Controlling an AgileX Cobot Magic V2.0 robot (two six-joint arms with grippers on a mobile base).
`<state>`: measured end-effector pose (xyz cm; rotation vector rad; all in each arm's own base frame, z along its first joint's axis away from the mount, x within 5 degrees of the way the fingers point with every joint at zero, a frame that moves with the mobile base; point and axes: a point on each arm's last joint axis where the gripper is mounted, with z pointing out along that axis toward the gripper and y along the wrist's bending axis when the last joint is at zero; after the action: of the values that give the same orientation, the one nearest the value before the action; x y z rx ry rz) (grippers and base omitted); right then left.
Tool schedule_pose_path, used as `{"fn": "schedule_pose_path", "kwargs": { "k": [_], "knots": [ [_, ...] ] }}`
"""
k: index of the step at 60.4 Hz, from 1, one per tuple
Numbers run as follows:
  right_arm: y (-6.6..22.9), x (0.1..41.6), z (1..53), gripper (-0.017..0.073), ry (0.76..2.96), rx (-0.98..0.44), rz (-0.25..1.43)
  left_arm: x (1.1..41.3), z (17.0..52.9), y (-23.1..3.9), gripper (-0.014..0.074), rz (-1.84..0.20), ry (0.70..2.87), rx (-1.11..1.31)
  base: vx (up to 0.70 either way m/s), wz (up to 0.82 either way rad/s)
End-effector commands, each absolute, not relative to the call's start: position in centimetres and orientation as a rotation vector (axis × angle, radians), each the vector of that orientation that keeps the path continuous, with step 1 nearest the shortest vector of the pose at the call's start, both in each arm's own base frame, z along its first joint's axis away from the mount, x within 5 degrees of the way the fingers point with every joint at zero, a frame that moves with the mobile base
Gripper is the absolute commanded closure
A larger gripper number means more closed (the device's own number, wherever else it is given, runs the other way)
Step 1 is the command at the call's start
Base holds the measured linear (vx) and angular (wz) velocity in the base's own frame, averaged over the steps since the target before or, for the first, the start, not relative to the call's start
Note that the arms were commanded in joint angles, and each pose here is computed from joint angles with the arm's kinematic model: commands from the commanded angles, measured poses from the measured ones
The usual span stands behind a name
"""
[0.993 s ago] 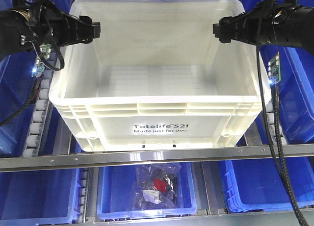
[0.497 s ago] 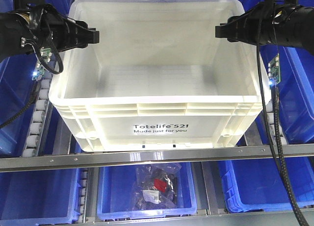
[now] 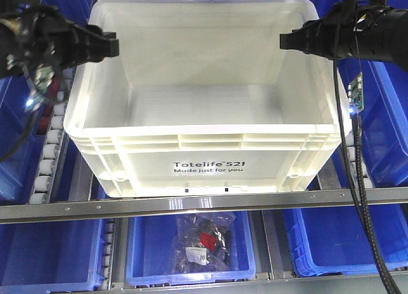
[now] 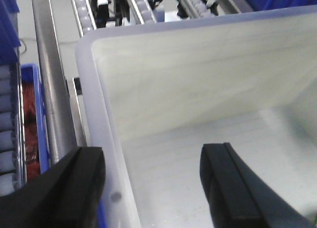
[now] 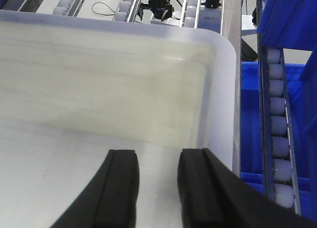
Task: Place moving items into box and shelve
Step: 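Open both grippers and release the crate rims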
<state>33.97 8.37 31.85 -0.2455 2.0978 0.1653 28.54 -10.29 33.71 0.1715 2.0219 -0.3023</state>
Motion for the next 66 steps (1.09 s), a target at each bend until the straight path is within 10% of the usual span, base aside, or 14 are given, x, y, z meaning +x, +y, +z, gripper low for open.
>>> {"fn": "schedule_pose_path", "kwargs": {
  "k": [1,30,66],
  "knots": [
    [8.2,33.7,35.1,0.0297,1.945,-0.239,0.166,26.4,36.0,-9.8,0.0077,-0.364,1.812,0.171,0.0,0.0],
    [8.2,33.7,35.1,0.0324,1.945,-0.239,0.166,14.4,35.0,-5.4,0.017,-0.41,1.598,0.152,0.0,0.0],
    [8.2,33.7,35.1,0.0324,1.945,-0.239,0.166,5.3,18.9,-1.7,0.0603,-0.349,1.604,0.143,0.0,0.0]
  ]
}}
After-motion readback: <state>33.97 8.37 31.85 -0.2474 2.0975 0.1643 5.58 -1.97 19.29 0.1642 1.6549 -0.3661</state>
